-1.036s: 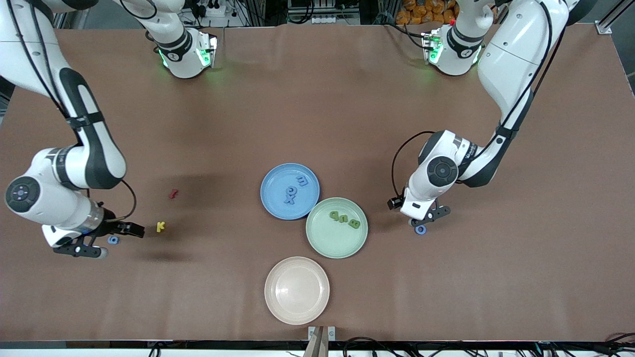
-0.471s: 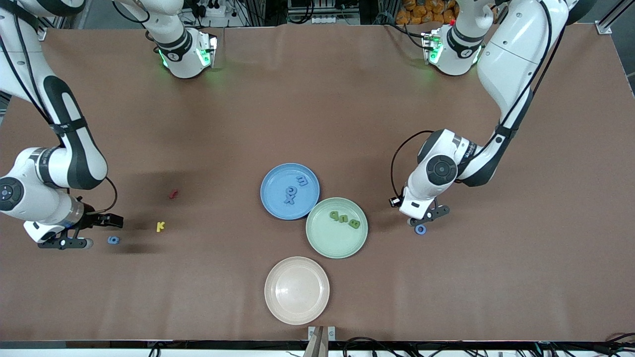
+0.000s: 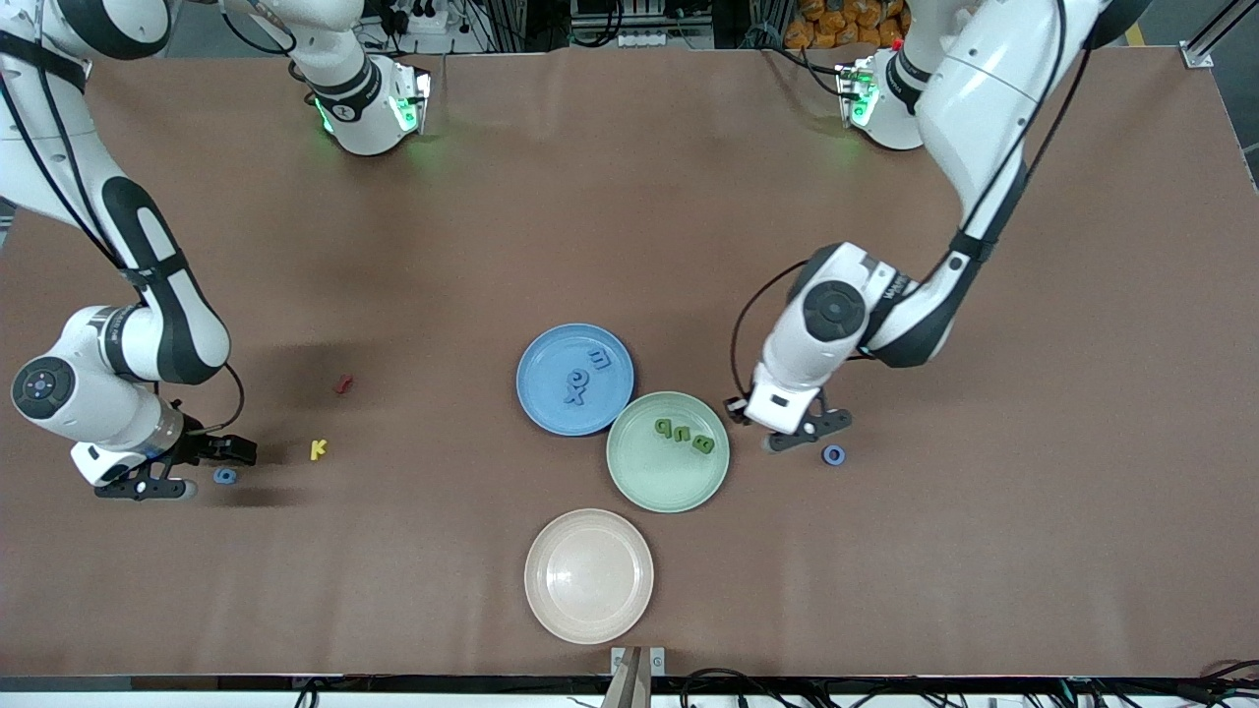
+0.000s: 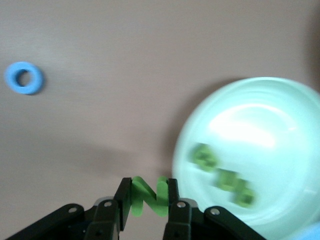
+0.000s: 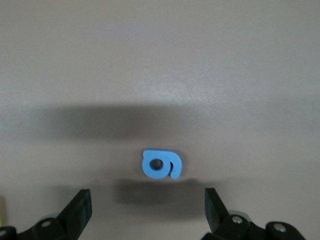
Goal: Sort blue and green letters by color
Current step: 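Place the green Z on the green plate with the left gripper, then place the blue 6 on the blue plate while the left gripper withdraws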
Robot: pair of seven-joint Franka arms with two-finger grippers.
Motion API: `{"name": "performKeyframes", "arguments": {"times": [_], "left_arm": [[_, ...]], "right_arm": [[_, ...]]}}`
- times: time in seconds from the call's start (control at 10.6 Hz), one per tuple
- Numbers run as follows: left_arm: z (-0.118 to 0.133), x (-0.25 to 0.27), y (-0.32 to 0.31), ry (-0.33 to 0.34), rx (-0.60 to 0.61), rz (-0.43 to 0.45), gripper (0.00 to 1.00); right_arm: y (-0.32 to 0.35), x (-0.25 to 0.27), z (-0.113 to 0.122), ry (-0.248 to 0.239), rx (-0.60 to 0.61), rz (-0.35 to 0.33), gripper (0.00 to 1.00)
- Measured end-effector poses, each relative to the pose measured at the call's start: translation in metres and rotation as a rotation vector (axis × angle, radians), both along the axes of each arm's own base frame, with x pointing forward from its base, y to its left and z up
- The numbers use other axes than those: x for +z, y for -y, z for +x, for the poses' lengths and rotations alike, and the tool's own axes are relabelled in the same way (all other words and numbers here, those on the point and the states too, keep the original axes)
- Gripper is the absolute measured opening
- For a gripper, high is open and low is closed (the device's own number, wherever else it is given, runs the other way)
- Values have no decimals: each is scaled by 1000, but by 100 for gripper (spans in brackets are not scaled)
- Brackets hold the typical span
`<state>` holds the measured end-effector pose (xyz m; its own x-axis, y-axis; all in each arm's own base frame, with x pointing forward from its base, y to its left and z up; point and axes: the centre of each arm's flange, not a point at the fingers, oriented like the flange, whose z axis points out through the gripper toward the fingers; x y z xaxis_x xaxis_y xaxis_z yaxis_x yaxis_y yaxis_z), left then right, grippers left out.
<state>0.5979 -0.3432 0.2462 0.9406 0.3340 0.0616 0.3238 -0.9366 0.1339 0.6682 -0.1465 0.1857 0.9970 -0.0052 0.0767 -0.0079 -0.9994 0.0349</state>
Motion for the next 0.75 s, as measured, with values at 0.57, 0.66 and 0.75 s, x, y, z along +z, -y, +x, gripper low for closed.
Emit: {"name": "performKeyframes", "arguments": {"times": [0.57,0.66,0.75], "left_arm": [[5,-15,89,48,-3,-81,47],[14,-10,84,67,-2,-80,62],[29,4,71,107,0,-73,76]], "right_arm": [[4,-12,5,45,-5,7,86],[7,-14,5,45,-1,5,71],[9,-13,5,50,-2,5,56]]}}
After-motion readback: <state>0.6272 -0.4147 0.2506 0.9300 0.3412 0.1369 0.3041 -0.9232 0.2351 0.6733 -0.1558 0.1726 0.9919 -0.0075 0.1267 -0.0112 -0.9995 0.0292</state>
